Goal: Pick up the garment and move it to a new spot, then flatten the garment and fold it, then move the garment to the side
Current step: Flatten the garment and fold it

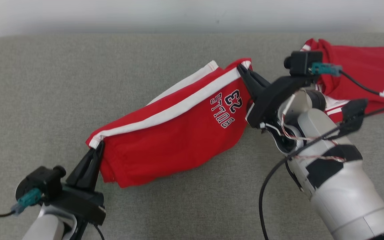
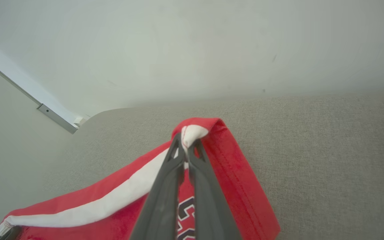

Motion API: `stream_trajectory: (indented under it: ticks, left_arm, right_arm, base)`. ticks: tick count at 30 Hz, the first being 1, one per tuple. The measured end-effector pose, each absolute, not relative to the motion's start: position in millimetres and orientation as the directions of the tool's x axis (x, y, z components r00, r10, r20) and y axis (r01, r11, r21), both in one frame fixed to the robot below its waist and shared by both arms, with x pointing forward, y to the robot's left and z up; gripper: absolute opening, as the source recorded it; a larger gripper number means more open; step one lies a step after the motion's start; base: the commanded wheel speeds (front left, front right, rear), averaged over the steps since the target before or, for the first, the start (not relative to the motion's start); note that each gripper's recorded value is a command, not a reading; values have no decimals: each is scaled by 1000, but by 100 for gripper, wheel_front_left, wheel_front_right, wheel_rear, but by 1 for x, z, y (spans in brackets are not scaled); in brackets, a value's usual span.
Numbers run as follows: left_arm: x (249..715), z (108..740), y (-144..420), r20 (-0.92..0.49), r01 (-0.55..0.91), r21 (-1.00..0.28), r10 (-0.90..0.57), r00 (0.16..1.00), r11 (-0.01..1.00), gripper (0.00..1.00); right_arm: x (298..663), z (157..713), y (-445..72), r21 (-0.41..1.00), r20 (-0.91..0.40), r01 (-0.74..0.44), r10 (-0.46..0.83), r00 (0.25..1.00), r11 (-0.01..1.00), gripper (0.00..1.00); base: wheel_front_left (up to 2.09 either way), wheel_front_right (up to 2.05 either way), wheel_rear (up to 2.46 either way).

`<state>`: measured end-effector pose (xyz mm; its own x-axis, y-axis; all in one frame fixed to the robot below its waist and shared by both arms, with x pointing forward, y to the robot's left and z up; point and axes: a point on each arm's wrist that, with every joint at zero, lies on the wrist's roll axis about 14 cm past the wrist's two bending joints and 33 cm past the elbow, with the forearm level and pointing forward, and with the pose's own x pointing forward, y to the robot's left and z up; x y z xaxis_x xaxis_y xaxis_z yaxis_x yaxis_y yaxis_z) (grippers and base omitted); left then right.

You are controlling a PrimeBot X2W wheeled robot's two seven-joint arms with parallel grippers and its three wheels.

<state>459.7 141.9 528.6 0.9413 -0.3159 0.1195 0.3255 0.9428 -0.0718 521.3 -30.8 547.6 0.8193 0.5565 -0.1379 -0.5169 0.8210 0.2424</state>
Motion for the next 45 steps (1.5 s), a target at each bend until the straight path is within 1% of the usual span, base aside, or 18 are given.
stream_trajectory:
  ticks: [9,16,19,25,29,30,31,32,33,34,35,40,45]
  left_arm:
    - [494,505,140,56,325,-80,-321,945,942,0]
    - [507,493,143,28,309,-92,-308,951,947,0]
    - [511,494,141,32,311,-94,-310,950,946,0]
    - [515,486,142,15,303,-104,-303,953,947,0]
    - [517,481,144,7,296,-105,-297,955,949,0]
    - [517,481,144,5,295,-106,-296,955,950,0]
    - [518,480,145,3,293,-106,-295,956,950,0]
    - [518,480,146,2,291,-105,-293,956,951,22]
    - [519,481,146,4,290,-105,-291,957,951,62]
    - [519,481,146,4,290,-104,-291,957,951,97]
    - [519,480,146,1,289,-103,-291,957,952,100]
    - [515,484,147,7,286,-94,-287,958,954,100]
    - [498,491,148,29,278,-84,-277,961,957,100]
  right_arm:
    - [571,513,-26,237,-216,-465,513,831,853,0]
    - [596,498,-17,224,-243,-450,497,833,864,0]
    - [607,498,-11,238,-234,-442,493,838,865,0]
    - [621,475,-5,216,-272,-433,480,834,875,0]
    - [623,467,1,213,-275,-440,485,830,873,0]
    - [624,466,2,212,-273,-440,485,831,873,3]
    - [624,465,2,210,-274,-441,485,830,873,3]
    - [623,464,1,207,-274,-440,484,831,874,48]
    - [623,464,1,204,-271,-440,482,833,875,100]
    - [623,465,0,202,-270,-438,480,835,876,100]
    - [622,465,-1,201,-272,-437,478,835,877,100]
    - [615,470,-1,199,-274,-442,483,831,874,100]
    - [601,478,2,203,-251,-462,502,828,863,100]
  base:
    - [0,0,0]
    - [0,0,0]
    - [0,0,0]
    - [0,0,0]
    - [0,0,0]
    - [0,0,0]
    - [0,0,0]
    - [0,0,0]
    - [0,0,0]
    - [0,0,0]
    - [0,0,0]
    - [0,0,0]
    - [0,0,0]
